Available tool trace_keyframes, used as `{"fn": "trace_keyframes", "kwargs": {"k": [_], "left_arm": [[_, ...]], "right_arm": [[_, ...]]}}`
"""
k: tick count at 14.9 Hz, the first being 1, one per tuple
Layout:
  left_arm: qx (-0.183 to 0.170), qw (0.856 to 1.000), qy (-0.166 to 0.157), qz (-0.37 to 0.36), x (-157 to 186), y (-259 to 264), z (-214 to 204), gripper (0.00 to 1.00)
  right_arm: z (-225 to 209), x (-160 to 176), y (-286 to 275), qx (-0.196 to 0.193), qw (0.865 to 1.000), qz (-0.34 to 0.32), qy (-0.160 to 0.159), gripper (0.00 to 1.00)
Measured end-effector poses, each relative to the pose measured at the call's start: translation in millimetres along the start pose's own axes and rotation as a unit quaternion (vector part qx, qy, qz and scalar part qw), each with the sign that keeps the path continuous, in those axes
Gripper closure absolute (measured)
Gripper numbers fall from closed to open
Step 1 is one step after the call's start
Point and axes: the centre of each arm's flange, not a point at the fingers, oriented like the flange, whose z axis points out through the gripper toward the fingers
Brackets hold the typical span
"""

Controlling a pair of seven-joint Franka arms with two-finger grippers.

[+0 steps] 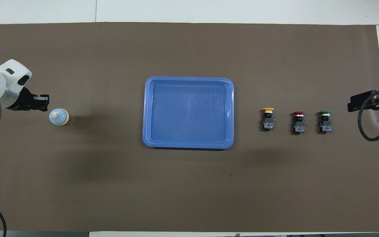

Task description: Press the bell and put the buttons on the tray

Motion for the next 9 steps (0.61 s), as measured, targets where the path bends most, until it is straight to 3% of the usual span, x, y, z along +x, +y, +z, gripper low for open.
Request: {"fn": "trace_keyframes", "kwargs": {"k": [1, 9], "left_arm": [[0.001, 1.0, -0.007, 0.0, -1, 1, -14, 0.93], [0.007, 1.0, -0.014, 0.005, -54, 7, -112, 0.04]], "right_arm": [[0, 0, 0, 0.0, 1.0, 0.0, 0.0, 0.0], [0, 0, 0, 0.0, 1.0, 0.0, 0.0, 0.0]]}}
